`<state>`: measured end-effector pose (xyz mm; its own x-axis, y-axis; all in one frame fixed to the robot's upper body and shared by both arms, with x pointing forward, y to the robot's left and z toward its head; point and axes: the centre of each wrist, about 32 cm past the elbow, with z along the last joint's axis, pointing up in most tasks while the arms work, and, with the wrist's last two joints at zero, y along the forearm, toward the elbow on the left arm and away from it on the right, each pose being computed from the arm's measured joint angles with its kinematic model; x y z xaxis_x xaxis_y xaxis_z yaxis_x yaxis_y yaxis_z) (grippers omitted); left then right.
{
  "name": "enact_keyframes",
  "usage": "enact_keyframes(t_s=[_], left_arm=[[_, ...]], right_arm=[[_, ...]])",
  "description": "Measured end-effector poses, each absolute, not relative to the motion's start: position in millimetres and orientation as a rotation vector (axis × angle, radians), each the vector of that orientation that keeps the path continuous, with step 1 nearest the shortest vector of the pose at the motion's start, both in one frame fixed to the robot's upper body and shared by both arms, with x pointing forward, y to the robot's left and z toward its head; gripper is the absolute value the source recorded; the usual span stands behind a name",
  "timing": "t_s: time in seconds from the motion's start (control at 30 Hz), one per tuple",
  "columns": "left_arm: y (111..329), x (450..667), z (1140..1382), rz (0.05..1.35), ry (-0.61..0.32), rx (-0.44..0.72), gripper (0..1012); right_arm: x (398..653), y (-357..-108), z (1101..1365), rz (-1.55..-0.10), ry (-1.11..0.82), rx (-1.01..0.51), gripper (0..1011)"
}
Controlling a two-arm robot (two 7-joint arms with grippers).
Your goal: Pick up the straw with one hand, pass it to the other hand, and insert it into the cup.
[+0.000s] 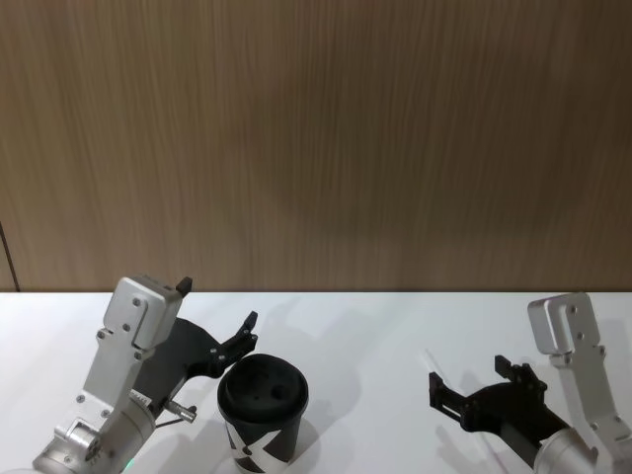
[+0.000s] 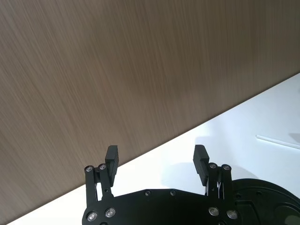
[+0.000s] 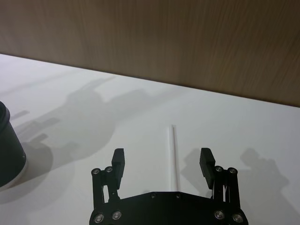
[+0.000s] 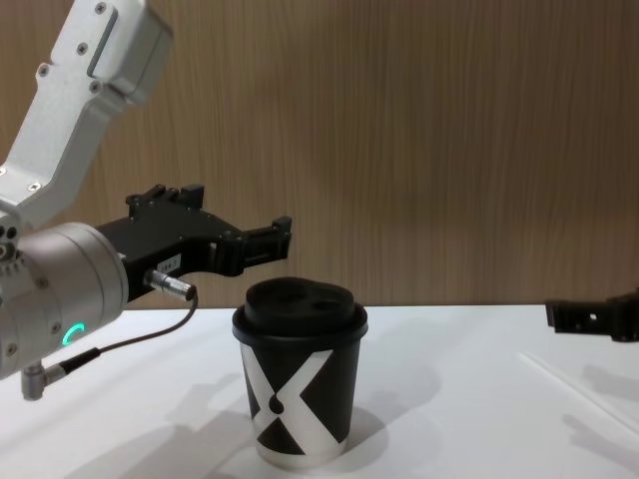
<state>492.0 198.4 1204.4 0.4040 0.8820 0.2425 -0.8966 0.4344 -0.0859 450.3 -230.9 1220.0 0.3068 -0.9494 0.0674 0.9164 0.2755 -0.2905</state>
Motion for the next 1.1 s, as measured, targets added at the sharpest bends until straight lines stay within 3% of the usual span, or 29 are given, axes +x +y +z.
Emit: enact_keyframes(t_s=[1.1], left_arm=[[198.4,492.0,1204.4,1.124,-0.268,0.061,1003]], right_arm=[[444.1,-265.7,1213.4,-1.239,0.198,-0.461,1001]])
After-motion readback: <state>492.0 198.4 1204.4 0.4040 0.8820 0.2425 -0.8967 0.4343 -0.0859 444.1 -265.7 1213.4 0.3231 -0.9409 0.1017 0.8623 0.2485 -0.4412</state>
